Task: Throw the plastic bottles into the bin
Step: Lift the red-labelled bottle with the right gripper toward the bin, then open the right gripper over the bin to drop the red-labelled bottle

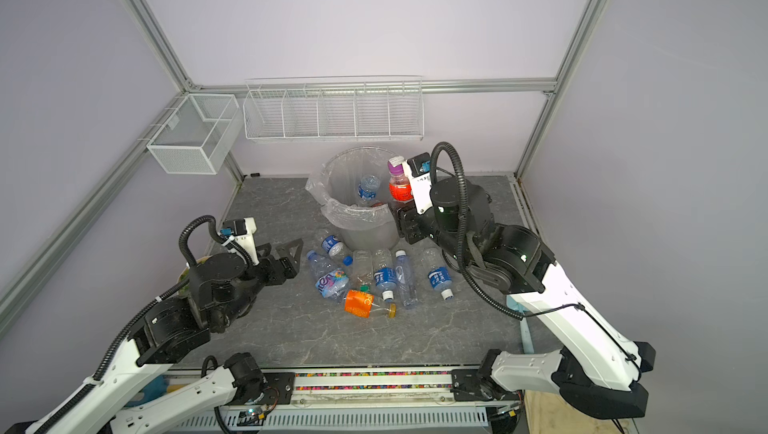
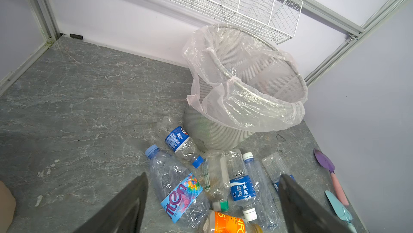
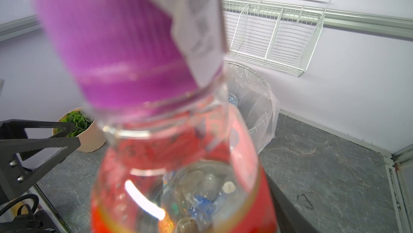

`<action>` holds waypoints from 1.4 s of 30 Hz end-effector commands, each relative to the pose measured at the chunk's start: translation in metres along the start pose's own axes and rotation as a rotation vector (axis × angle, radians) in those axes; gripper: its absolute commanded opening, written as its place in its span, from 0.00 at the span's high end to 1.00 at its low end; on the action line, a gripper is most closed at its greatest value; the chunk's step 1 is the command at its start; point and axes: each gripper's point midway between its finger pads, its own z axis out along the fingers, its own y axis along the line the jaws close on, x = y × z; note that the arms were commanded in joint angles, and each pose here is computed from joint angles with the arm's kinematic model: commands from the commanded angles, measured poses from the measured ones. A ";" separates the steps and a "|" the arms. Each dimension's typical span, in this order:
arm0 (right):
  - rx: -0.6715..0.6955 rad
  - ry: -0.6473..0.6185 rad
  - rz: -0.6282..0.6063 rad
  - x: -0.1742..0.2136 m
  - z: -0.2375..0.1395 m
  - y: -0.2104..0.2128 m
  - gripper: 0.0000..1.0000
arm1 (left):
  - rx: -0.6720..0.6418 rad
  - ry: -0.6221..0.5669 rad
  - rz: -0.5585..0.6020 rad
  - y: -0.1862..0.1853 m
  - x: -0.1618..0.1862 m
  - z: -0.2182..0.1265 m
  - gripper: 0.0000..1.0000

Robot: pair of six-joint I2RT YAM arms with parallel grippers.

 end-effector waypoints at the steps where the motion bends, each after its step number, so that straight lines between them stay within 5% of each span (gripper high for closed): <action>1: -0.011 -0.054 -0.042 -0.021 -0.003 0.004 0.93 | -0.014 -0.006 0.016 0.001 -0.004 -0.003 0.10; 42: -0.046 -0.209 -0.124 -0.124 0.027 0.021 0.93 | -0.035 -0.016 0.037 0.008 -0.010 -0.011 0.10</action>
